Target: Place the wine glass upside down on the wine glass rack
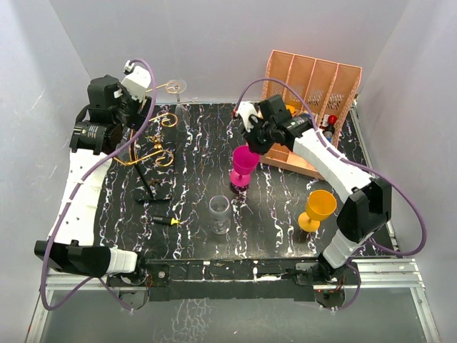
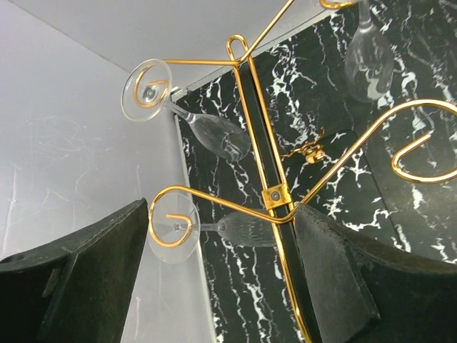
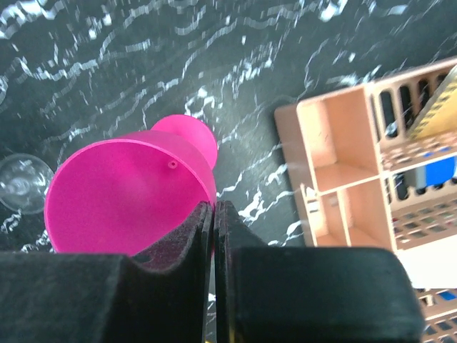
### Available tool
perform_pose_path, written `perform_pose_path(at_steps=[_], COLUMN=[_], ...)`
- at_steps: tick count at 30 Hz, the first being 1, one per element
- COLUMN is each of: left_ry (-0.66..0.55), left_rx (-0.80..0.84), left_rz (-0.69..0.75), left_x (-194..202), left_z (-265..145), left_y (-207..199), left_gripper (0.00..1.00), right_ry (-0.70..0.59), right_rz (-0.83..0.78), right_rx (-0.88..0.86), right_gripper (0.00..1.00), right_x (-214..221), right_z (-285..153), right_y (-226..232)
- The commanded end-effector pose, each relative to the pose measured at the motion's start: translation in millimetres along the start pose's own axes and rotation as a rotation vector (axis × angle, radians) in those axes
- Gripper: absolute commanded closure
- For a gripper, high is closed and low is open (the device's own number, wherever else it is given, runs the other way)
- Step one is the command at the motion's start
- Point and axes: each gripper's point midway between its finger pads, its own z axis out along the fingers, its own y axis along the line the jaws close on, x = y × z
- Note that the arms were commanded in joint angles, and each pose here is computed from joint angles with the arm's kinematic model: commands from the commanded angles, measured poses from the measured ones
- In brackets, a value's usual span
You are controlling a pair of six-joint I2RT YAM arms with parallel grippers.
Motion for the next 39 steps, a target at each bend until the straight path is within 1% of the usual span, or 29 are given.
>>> perform_pose_path(at_steps=[1, 4, 7, 13, 18, 24, 28, 33, 39], left_ry=[-0.103, -0.136, -0.193, -0.318, -0.395, -0.422, -0.401, -0.383, -0.363], left_rx=[-0.004, 0.042, 0.137, 0.314, 0.457, 0.722, 0.87, 0.987, 1.125], left_rz=[-0.126, -0.193, -0.258, -0.347, -0.448, -0.642, -0.763, -0.815, -0.869], left_x=[-25.2, -32.7, -46.9, -81.8, -109.2, -132.3, -149.6, -164.0, -166.7], left_z=[-20.8, -24.7, -30.6, -47.6, -58.8, -60.3, -51.6, -52.1, -67.0], left_y=[11.8, 7.4, -5.3, -28.0, -44.8, -82.8, -105.0, -131.2, -156.8], left_gripper=[0.14, 0.07, 0.04, 0.04, 0.04, 0.04, 0.09, 0.14, 0.17], right_ry=[-0.287, -0.395, -0.501, -0.675, -0.751, -0.862, -0.904, -0.927, -0.943], right_rz=[-0.06, -0.051, -0.035, 0.006, 0.053, 0.094, 0.12, 0.13, 0.132], right_rx=[0.032, 0.035, 0.065, 0.138, 0.208, 0.21, 0.163, 0.082, 0.001], right_gripper=[0.92, 0.92, 0.92, 0.92, 0.92, 0.92, 0.92, 0.92, 0.92], right_x=[-84.0, -112.2, -136.7, -169.9, -180.0, -192.4, -198.2, -195.5, -187.3], right_z=[-66.2, -95.1, -124.2, -178.3, -214.1, -248.6, -264.1, -271.6, -276.1], right_y=[-8.3, -12.4, -21.6, -36.7, -52.7, -49.7, -45.4, -34.7, -23.5])
